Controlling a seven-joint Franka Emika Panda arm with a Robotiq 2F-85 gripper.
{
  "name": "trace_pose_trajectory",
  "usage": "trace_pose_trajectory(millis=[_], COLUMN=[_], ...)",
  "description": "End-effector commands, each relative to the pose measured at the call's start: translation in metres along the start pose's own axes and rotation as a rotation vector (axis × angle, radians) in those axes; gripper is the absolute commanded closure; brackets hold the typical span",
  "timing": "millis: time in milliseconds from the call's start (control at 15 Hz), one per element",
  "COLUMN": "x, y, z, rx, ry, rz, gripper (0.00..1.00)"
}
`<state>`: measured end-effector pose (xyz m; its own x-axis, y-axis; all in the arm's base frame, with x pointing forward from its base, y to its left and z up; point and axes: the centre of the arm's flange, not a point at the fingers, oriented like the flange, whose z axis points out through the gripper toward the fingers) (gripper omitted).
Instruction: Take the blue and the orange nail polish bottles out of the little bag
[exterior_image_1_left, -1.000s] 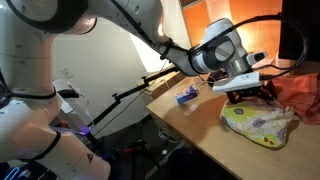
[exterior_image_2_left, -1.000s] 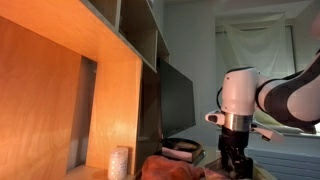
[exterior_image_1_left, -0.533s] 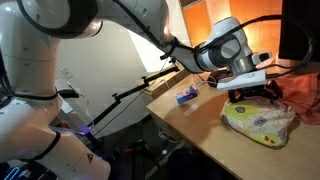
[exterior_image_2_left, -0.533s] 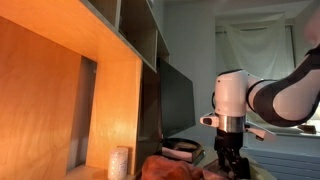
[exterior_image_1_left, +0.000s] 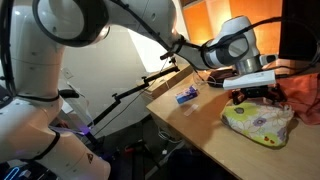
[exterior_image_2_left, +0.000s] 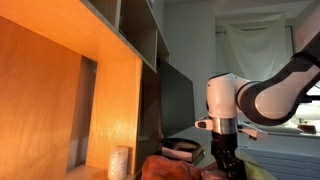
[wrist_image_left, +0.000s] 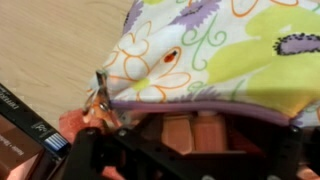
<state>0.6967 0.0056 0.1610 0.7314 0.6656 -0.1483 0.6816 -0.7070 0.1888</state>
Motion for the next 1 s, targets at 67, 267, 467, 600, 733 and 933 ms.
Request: trace_pose_trajectory(millis=[67, 267, 467, 600, 733, 933], x=[0.011, 0.012, 0.011, 0.010, 0.011, 0.015], y=[0.009, 0.008, 0.001, -0.006, -0.014, -0.019], z=[0.004, -0.002, -0.011, -0.022, -0.036, -0.053], rx=[0.012, -0.012, -0.038, -0.068, -0.102, -0.157], ry=[-0.003, 0.005, 0.007, 0.014, 0.030, 0.043], rz=[-0.010, -0.008, -0.007, -0.015, -0.018, -0.027], gripper=[0.59, 0.81, 0.90, 0.98, 1.00, 0.96])
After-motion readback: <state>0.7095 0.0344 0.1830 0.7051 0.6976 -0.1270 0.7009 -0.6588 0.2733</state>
